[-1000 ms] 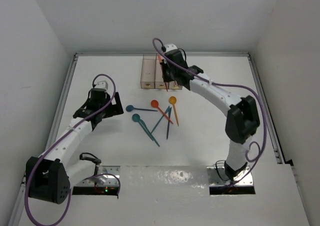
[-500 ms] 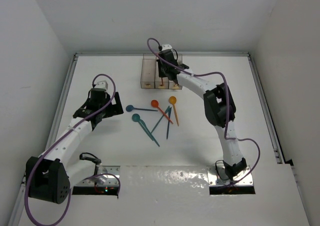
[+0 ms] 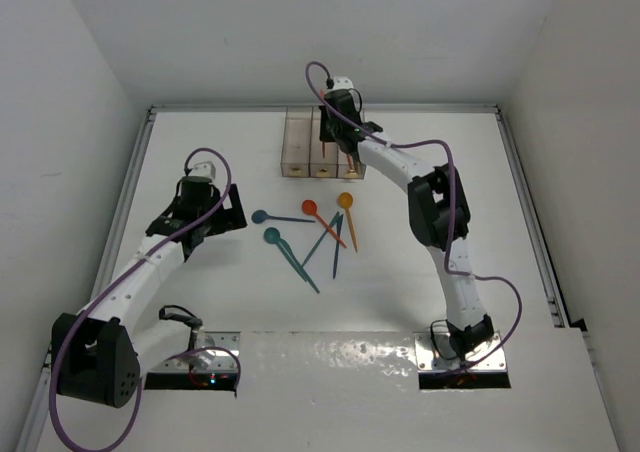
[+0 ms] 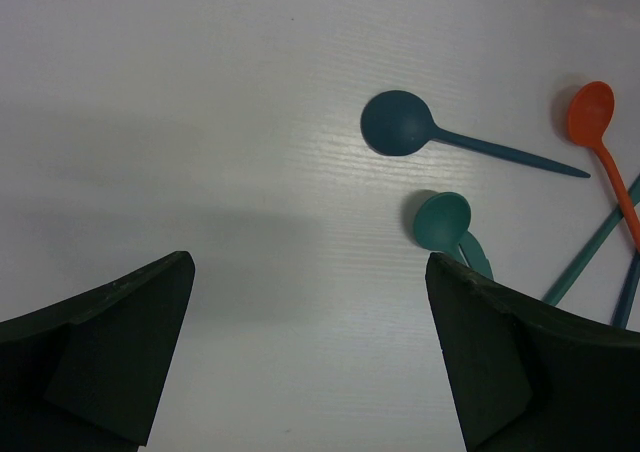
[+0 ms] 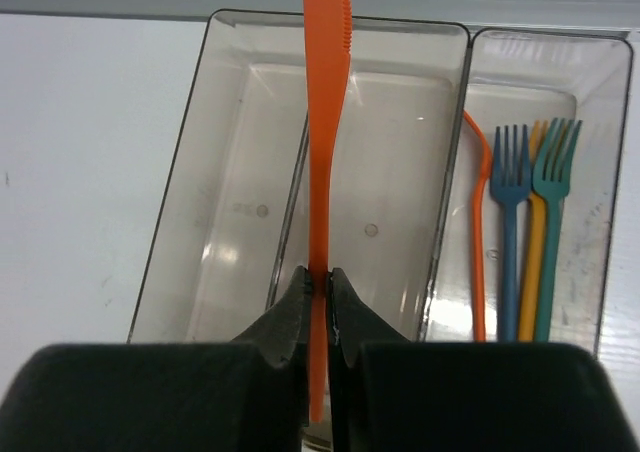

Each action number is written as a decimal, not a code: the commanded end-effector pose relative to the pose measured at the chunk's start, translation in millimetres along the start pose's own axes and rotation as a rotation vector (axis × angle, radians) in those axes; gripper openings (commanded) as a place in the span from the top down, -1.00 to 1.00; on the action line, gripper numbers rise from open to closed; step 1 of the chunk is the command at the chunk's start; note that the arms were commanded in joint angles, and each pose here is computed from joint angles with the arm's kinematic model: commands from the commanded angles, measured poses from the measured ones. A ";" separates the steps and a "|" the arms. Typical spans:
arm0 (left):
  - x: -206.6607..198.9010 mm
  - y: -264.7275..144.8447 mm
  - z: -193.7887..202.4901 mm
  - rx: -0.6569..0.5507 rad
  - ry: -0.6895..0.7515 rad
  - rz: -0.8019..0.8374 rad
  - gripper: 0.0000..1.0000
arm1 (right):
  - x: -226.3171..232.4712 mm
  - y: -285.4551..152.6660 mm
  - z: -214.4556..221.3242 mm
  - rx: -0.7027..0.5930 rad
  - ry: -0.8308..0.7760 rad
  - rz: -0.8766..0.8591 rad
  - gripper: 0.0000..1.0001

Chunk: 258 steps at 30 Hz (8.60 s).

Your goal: Sort the eating utensils into containers

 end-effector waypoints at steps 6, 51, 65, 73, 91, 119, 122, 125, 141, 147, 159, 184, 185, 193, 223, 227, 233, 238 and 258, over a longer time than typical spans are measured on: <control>-11.3 -5.6 -17.5 -0.054 0.007 0.034 -0.99 | 5.1 16.8 0.5 -0.011 0.028 -0.029 0.88; 2.8 -17.0 -25.6 -0.121 -0.074 -0.067 -0.99 | 105.8 -250.2 232.0 0.435 -0.476 -0.365 0.25; 17.7 -23.3 -29.7 -0.171 -0.133 -0.164 -0.98 | 130.5 -248.2 264.2 0.489 -0.515 -0.403 0.24; 16.0 -23.2 -29.1 -0.166 -0.132 -0.154 -0.98 | 126.2 -251.9 240.0 0.444 -0.493 -0.330 0.24; 14.0 -23.1 -30.5 -0.169 -0.143 -0.147 -0.98 | 144.3 -239.4 219.1 0.382 -0.282 -0.237 0.41; 12.5 -23.3 -29.9 -0.166 -0.145 -0.136 -0.98 | 121.7 -231.0 286.3 0.605 -0.235 -0.169 1.00; 10.9 -23.5 -30.3 -0.166 -0.141 -0.125 -0.98 | 117.3 -233.7 267.3 0.564 -0.239 -0.188 1.00; 8.4 -22.7 -30.1 -0.161 -0.134 -0.108 -0.98 | 122.4 -239.8 226.3 0.472 -0.284 -0.214 1.00; -8.2 -19.7 -26.2 -0.126 -0.069 0.015 -0.95 | 49.6 -146.1 -22.9 0.040 -0.079 -0.081 1.00; -12.5 -15.6 -22.3 -0.097 -0.042 0.045 -0.92 | 27.6 -69.4 -47.6 -0.037 -0.011 -0.039 1.00; -21.1 -9.0 -14.4 -0.052 -0.006 0.100 -0.89 | -1.5 20.0 -25.8 -0.064 0.073 -0.015 0.96; -20.8 -10.4 -18.6 -0.063 -0.024 0.077 -0.88 | 2.3 -184.8 116.3 0.305 -0.044 0.074 0.47; -20.9 -10.4 -18.6 -0.063 -0.025 0.077 -0.88 | 7.0 -190.3 128.4 0.334 -0.041 0.084 0.44; -19.9 -9.8 -17.1 -0.056 -0.032 0.070 -0.88 | 41.3 -219.3 218.5 0.500 -0.029 0.057 0.36; -21.9 -11.5 -16.3 -0.051 -0.035 0.085 -0.88 | 1.4 -233.4 266.7 0.576 -0.080 0.236 1.00; -22.0 -11.2 -15.9 -0.049 -0.034 0.086 -0.87 | -6.7 -245.8 245.5 0.521 -0.117 0.232 1.00; -22.3 -11.2 -16.2 -0.050 -0.036 0.086 -0.88 | -15.0 -261.1 204.7 0.431 -0.171 0.241 1.00; -21.8 -10.8 -16.2 -0.050 -0.036 0.083 -0.88 | -5.6 -261.5 165.7 0.325 -0.233 0.159 1.00; -19.9 -6.1 -11.2 -0.027 -0.018 0.075 -0.88 | 19.7 -59.1 -49.0 -0.070 -0.088 0.014 1.00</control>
Point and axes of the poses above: each gripper's point midway between its finger pads, its own y axis out along the fingers, its own x axis along the line the jaws close on, z = x × y, the point moved 3 cm from there along -y, back along the fingers, and after that the axes turned 9 degrees about -y, right-handed, at the moved point
